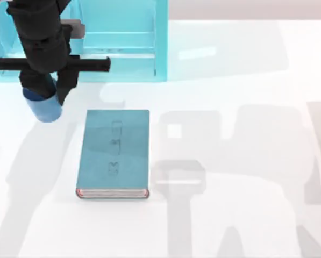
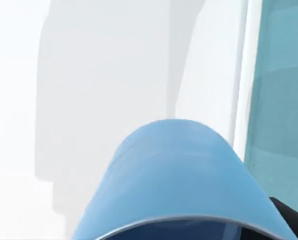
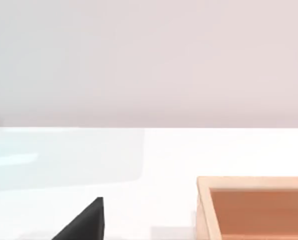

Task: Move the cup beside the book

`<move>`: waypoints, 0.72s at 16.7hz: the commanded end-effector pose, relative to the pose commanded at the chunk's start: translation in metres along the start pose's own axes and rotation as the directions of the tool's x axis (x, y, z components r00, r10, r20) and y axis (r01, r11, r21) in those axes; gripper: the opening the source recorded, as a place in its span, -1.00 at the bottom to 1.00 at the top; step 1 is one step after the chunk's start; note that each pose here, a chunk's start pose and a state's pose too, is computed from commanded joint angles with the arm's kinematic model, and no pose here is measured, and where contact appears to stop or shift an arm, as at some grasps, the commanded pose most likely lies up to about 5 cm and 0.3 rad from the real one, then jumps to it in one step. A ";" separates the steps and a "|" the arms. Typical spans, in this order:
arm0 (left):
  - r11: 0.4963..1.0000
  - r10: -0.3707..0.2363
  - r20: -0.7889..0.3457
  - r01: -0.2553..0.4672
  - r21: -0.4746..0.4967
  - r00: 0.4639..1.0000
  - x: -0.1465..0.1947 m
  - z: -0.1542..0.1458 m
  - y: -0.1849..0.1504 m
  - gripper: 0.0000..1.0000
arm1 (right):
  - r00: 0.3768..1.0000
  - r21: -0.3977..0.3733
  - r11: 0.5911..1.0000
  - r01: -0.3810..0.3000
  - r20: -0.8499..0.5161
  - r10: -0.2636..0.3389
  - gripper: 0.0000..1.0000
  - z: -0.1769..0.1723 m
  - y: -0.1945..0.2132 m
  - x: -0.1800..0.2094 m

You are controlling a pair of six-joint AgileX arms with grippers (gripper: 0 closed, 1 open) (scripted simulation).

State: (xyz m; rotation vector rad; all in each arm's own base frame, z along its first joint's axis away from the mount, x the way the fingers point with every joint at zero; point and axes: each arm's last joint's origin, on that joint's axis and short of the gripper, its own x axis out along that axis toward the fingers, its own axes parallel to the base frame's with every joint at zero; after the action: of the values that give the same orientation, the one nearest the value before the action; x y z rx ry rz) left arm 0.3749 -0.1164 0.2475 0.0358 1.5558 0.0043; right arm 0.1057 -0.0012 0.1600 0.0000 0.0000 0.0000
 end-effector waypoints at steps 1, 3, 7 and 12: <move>1.000 0.000 0.000 0.000 0.000 1.000 0.000 0.000 0.000 -1.00 | 1.000 0.000 1.000 0.000 0.000 0.000 1.00 0.000 0.000 0.000; 1.000 0.001 -0.007 -0.001 -0.003 1.000 0.002 0.001 0.001 -1.00 | 1.000 0.000 1.000 0.000 0.000 0.000 1.00 0.000 0.000 0.000; 1.000 0.002 -0.006 -0.002 0.000 1.000 0.021 0.001 0.004 -1.00 | 1.000 0.000 1.000 0.000 0.000 0.000 1.00 0.000 0.000 0.000; 1.000 -0.001 0.003 0.001 -0.002 1.000 0.062 0.000 0.008 -1.00 | 1.000 0.000 1.000 0.000 0.000 0.000 1.00 0.000 0.000 0.000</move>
State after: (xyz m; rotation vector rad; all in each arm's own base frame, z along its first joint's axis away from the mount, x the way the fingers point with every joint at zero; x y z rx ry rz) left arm 0.3756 -0.1066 0.1858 0.0333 1.5531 0.0047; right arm 0.1057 -0.0012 0.1600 0.0000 0.0000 0.0000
